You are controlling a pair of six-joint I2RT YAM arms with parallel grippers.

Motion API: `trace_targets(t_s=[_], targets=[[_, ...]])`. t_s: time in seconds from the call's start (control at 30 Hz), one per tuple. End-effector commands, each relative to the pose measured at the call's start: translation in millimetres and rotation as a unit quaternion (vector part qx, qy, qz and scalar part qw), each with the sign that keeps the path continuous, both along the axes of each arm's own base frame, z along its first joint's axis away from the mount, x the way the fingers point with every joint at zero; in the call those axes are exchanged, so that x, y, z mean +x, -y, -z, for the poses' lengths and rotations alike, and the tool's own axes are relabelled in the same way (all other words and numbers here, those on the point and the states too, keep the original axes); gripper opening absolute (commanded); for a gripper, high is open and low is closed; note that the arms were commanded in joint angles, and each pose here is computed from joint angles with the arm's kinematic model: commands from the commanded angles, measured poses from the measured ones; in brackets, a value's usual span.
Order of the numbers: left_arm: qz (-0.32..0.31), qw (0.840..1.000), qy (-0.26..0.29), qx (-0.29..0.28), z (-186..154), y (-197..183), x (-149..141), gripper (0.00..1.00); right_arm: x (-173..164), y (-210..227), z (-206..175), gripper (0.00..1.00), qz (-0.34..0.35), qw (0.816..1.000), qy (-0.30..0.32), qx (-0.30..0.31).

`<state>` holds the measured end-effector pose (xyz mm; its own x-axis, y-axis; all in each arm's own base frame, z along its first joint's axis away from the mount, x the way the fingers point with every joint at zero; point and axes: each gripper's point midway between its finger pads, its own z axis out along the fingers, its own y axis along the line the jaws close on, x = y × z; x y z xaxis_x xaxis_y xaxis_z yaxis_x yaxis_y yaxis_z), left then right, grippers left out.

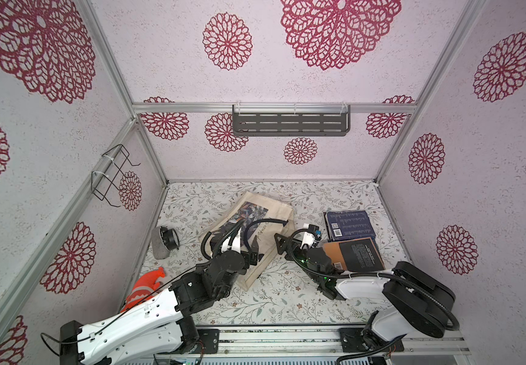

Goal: Take out the books from the canvas bag
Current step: Adjust the canvas bag at the center of the board.

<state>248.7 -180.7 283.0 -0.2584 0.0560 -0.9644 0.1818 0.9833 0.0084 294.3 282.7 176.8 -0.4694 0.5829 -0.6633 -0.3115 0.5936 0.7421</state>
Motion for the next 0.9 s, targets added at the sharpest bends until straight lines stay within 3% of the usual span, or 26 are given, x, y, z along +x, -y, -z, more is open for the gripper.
trace_targets(t_s=[0.0, 0.1, 0.27, 0.5, 0.67, 0.87], targets=[[0.014, 0.997, -0.007, 0.076, -2.8, 5.9, 1.5, 1.00, -1.2, 35.2, -33.2, 0.98, 0.051, 0.997, 0.048, 0.018], [0.040, 0.989, -0.032, 0.139, 3.6, 29.9, 10.1, 1.00, -6.9, 65.3, -43.6, 0.99, 0.087, 0.994, 0.057, 0.019], [0.080, 0.964, -0.088, 0.239, 41.8, 66.3, 22.7, 1.00, -13.7, 108.7, -45.0, 0.99, 0.142, 0.989, 0.044, 0.023], [0.124, 0.929, -0.167, 0.306, 101.3, 105.2, 31.6, 0.99, -22.8, 143.5, -48.6, 0.99, 0.177, 0.982, 0.046, 0.035], [0.102, 0.903, -0.207, 0.362, 144.5, 101.0, 45.9, 0.99, -27.4, 150.5, -48.0, 0.99, 0.182, 0.981, 0.048, 0.046], [0.062, 0.889, -0.232, 0.391, 171.5, 79.3, 67.1, 0.94, -28.5, 146.6, -51.9, 0.99, 0.169, 0.983, 0.052, 0.045]])
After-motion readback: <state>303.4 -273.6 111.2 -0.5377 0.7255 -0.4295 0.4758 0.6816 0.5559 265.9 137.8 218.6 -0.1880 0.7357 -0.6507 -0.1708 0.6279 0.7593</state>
